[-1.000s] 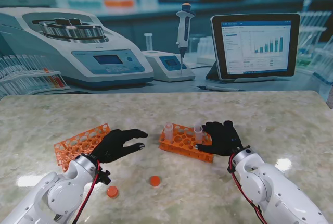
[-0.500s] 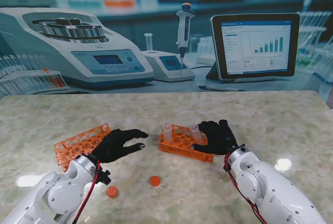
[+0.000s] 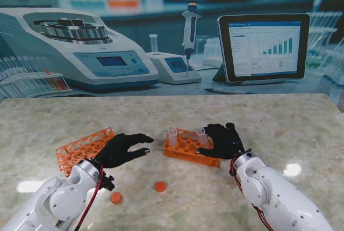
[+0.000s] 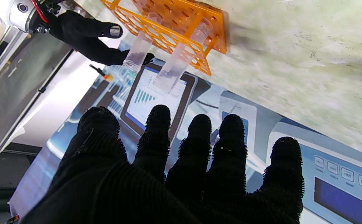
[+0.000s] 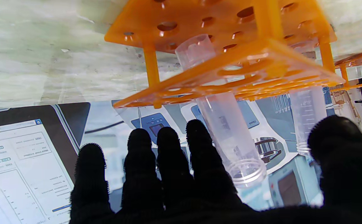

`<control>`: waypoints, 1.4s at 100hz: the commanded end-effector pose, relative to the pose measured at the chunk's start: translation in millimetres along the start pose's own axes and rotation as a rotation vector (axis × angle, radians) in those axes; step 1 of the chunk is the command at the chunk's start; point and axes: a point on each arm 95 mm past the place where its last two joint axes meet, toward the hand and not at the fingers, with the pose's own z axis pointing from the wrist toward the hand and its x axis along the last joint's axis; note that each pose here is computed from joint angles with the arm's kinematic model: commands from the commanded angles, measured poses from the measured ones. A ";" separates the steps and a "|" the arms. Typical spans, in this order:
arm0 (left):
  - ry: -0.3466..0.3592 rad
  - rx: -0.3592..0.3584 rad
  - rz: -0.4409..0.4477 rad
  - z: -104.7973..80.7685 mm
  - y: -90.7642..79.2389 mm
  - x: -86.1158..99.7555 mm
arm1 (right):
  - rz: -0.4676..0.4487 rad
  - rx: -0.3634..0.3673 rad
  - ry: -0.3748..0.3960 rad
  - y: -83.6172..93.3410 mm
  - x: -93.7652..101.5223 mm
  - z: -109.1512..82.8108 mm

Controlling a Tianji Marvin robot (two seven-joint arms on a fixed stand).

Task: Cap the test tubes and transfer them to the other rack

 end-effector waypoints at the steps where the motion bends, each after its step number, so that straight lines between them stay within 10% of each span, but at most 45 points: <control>1: 0.000 -0.007 0.000 -0.2 0.4 0.9 | 0.018 -0.002 -0.002 -3.8 4.2 -0.3; 140: 0.000 -0.023 -0.001 1.9 1.9 1.4 | 0.038 0.011 -0.004 -21.7 5.4 13.4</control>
